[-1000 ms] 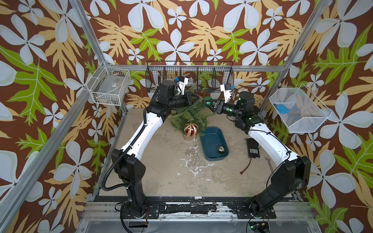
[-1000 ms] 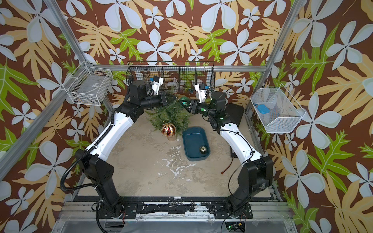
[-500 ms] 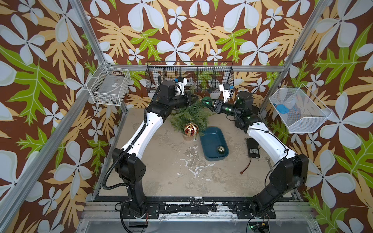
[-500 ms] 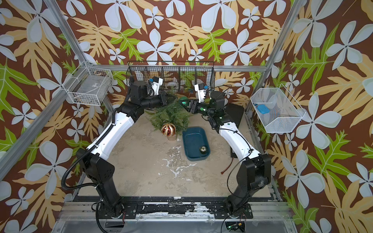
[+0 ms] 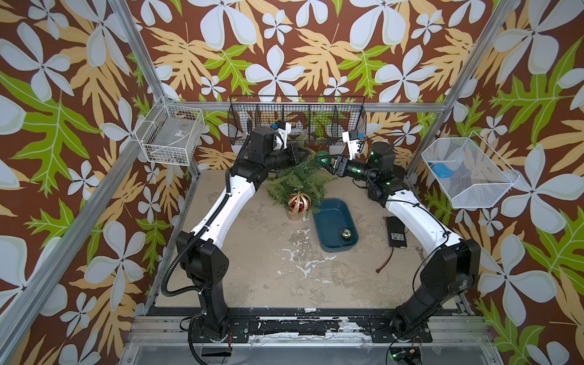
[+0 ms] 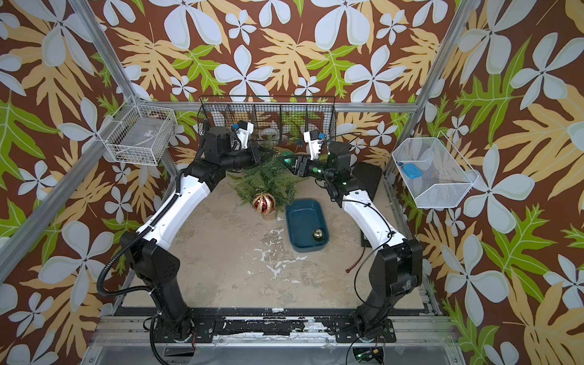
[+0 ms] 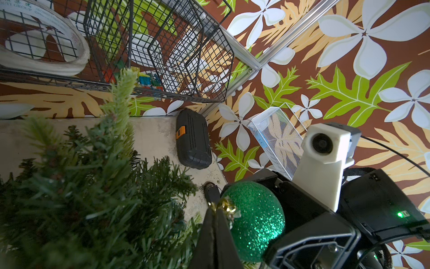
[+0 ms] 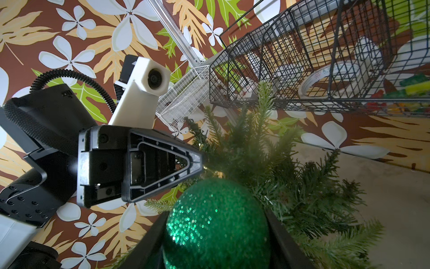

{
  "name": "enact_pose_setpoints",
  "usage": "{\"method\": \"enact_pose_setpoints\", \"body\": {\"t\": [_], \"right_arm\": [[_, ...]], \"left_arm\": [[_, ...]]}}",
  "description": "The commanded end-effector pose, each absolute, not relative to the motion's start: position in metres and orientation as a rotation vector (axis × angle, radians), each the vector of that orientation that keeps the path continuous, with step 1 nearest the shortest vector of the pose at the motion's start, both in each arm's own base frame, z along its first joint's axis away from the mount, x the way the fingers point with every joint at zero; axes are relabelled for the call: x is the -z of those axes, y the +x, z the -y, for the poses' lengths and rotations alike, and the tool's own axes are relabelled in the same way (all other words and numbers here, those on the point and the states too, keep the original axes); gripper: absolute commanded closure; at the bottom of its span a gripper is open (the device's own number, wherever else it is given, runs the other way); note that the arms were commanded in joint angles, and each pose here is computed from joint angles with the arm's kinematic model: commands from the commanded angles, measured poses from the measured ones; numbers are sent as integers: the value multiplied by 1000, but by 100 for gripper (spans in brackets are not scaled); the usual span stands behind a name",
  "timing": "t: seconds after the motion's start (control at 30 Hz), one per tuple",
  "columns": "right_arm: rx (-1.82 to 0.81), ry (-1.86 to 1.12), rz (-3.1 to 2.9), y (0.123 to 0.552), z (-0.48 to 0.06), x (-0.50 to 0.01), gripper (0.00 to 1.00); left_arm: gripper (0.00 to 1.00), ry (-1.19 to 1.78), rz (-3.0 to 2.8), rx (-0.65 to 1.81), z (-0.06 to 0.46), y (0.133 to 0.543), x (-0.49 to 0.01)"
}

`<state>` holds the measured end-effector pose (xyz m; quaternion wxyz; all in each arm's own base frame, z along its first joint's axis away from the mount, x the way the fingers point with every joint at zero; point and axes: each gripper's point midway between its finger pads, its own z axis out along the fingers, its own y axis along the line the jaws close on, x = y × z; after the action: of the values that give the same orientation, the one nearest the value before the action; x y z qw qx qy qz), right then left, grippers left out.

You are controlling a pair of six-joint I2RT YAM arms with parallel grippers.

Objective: Decorate the small christmas tree with ornaments
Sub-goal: Hang an ornament on the christmas tree.

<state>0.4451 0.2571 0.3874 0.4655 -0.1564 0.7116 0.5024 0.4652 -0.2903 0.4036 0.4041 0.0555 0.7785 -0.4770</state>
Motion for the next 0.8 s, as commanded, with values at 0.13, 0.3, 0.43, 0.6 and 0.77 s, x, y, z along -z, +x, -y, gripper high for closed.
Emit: {"method": "enact_pose_setpoints", "body": {"t": [0.13,0.3,0.43,0.6,0.77], "right_arm": [[-1237,-381,-1758,445,-258,-380,45],[-1238,-374,-1775,444,-257,-374,46],[-1237,-370,-1785,442,-256,-370,45],[-1234,-368,-1782,438,-254,-372,40],[-1215,-344,-1783,437,-244,-373,29]], "left_arm": [[100,153,-1987,1211,291,463,-398],[100,163,-1992,1213,291,459,-397],[100,169,-1989,1215,290,456,-398],[100,177,-1983,1230,291,454,-400],[100,181,-1984,1240,293,454,-399]]}}
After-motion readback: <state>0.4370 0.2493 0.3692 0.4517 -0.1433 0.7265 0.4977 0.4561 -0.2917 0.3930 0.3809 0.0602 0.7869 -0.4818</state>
